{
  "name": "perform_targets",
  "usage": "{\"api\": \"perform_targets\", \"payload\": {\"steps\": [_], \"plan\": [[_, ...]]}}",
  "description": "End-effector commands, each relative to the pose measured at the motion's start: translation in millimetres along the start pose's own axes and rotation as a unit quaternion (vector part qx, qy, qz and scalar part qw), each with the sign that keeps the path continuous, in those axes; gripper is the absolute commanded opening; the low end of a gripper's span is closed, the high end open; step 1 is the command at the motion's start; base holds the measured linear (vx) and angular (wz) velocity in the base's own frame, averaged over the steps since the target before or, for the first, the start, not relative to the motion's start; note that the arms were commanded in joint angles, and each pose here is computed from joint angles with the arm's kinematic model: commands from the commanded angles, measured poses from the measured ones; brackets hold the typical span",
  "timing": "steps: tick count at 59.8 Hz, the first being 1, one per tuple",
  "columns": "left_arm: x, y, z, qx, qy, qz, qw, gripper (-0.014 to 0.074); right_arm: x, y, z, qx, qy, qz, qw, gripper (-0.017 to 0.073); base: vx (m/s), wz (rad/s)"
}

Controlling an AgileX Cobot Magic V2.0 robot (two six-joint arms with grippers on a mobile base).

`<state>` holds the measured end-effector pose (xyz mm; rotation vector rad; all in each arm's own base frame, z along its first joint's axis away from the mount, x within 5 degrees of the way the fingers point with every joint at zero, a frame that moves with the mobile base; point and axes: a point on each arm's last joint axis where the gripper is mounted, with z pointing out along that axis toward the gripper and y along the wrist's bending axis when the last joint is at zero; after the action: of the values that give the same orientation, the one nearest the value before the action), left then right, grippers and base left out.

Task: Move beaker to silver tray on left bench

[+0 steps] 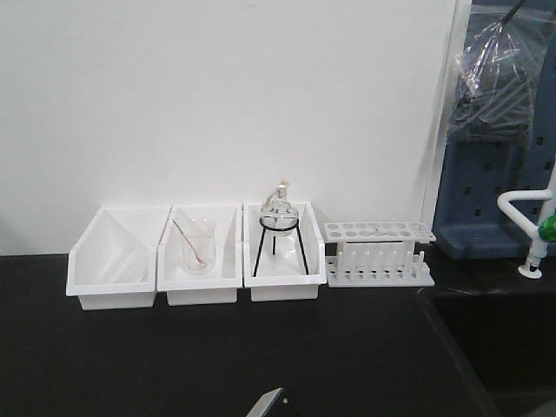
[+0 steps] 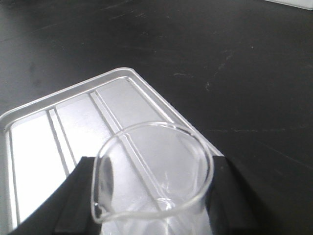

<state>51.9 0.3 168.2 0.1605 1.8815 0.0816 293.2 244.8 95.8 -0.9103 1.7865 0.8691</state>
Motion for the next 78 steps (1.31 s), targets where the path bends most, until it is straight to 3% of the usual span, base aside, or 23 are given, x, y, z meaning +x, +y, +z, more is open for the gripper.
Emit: {"api": "perform_targets", "payload": {"steps": [1, 7, 16, 36, 41, 45, 54, 61, 69, 78], "plan": [[-2, -0.9, 2, 0.002, -0.035, -0.001, 0.999, 0.0001, -31, 2.7, -3, -0.009, -0.067, -0.013, 0.998, 0.0507, 0.0, 0.0], [-2, -0.9, 2, 0.002, -0.035, -0.001, 0.999, 0.0001, -31, 2.9, -3, -0.01, -0.069, -0.013, 0.997, 0.0566, 0.0, 0.0], [-2, -0.9, 2, 0.002, -0.035, -0.001, 0.999, 0.0001, -39, 4.3, -7, -0.01, -0.08, -0.019, 0.997, 0.0583, 0.0, 0.0], [-2, -0.9, 2, 0.002, -0.035, -0.001, 0.999, 0.0001, -113, 21.4, -45, 0.008, -0.148, -0.063, 0.987, 0.0571, 0.0, 0.0], [-2, -0.9, 2, 0.002, -0.035, -0.001, 0.999, 0.0001, -135, 27.5, -64, 0.029, -0.149, -0.048, 0.987, 0.0514, 0.0, 0.0], [-2, -0.9, 2, 0.002, -0.035, -0.001, 0.999, 0.0001, -154, 34.8, -85, 0.05, -0.139, -0.034, 0.988, 0.0407, 0.0, 0.0], [-2, -0.9, 2, 0.002, -0.035, -0.001, 0.999, 0.0001, -188, 53.1, -147, 0.138, -0.104, -0.023, 0.985, -0.0005, 0.0, 0.0], [-2, -0.9, 2, 0.002, -0.035, -0.001, 0.999, 0.0001, -191, 75.5, -200, 0.175, -0.116, -0.048, 0.977, -0.0015, 0.0, 0.0], [-2, -0.9, 2, 0.002, -0.035, -0.001, 0.999, 0.0001, -162, 92.8, -237, 0.196, -0.113, -0.068, 0.972, -0.0014, 0.0, 0.0], [-2, -0.9, 2, 0.002, -0.035, -0.001, 0.999, 0.0001, -138, 98.4, -260, 0.235, -0.107, -0.076, 0.963, -0.0014, 0.0, 0.0]]}}
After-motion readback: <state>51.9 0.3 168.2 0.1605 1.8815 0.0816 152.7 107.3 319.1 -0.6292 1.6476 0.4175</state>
